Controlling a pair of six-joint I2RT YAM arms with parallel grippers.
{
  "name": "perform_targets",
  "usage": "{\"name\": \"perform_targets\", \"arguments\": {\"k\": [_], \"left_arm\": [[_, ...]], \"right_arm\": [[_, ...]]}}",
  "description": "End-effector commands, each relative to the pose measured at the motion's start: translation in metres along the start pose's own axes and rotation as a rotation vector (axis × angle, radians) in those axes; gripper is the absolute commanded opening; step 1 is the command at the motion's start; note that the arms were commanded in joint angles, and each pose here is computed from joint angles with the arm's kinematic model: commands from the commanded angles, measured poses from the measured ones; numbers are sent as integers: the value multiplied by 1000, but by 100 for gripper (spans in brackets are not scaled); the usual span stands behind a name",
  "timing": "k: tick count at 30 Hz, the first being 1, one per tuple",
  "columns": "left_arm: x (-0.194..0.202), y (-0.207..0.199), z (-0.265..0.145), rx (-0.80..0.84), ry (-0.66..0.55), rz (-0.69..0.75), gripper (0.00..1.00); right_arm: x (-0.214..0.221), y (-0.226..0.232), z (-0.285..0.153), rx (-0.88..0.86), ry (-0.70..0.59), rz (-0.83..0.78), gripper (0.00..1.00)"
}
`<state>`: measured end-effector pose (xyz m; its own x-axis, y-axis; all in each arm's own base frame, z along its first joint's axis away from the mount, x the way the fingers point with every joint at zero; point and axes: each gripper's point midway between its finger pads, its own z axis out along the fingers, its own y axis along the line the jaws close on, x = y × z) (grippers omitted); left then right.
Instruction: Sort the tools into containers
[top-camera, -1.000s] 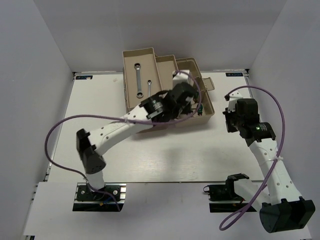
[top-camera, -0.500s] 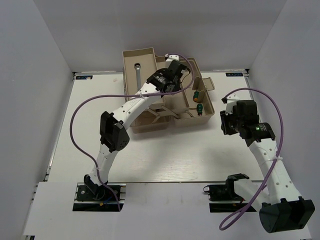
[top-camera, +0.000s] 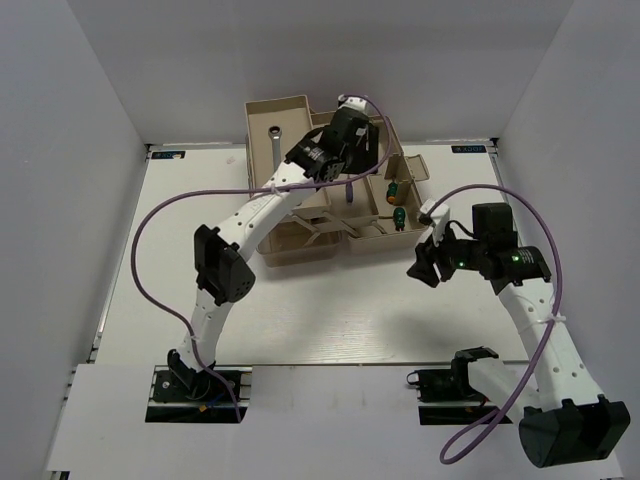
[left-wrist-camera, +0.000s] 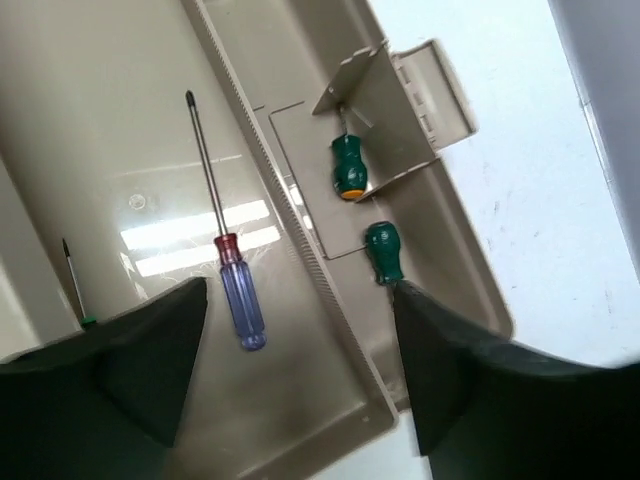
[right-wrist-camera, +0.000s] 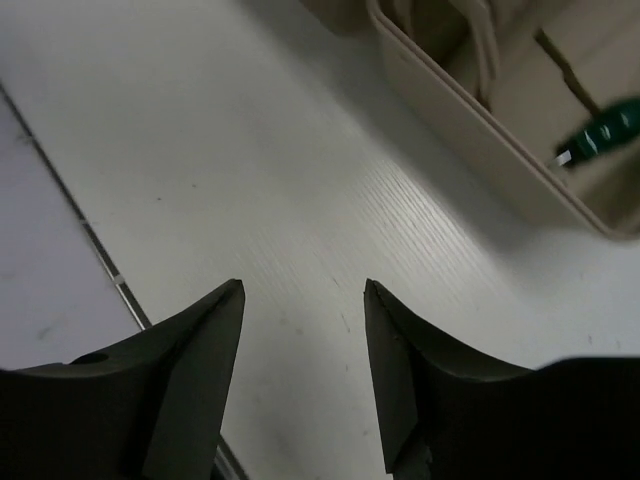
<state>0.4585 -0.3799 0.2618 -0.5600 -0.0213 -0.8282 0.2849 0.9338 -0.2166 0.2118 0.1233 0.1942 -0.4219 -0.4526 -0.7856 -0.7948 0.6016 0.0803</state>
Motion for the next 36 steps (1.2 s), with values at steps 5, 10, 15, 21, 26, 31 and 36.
{"name": "perform_targets", "arguments": {"k": [5, 10, 15, 21, 26, 31, 36], "left_arm": [[-113, 61, -226, -58, -367, -178, 0], [-15, 164, -315, -300, -334, -355, 31], [108, 213, -343, -415, -178, -586, 62], [210, 230, -339, -439, -39, -800, 67], [247, 224, -329, -373, 23, -860, 69], [269, 217, -308, -386, 108, -847, 69], [274, 208, -290, -347, 129, -825, 70]], "right_arm": [[-66, 65, 19, -445, -393, -524, 44], [-92, 80, 61, -531, -383, -761, 42], [-95, 120, 126, -528, -327, -1061, 63], [-141, 138, 173, -341, -362, -1198, 65], [-147, 150, 205, -246, -338, -1263, 65], [-148, 139, 233, -163, -253, -1276, 65], [-139, 128, 267, -108, -146, -1284, 61]]}}
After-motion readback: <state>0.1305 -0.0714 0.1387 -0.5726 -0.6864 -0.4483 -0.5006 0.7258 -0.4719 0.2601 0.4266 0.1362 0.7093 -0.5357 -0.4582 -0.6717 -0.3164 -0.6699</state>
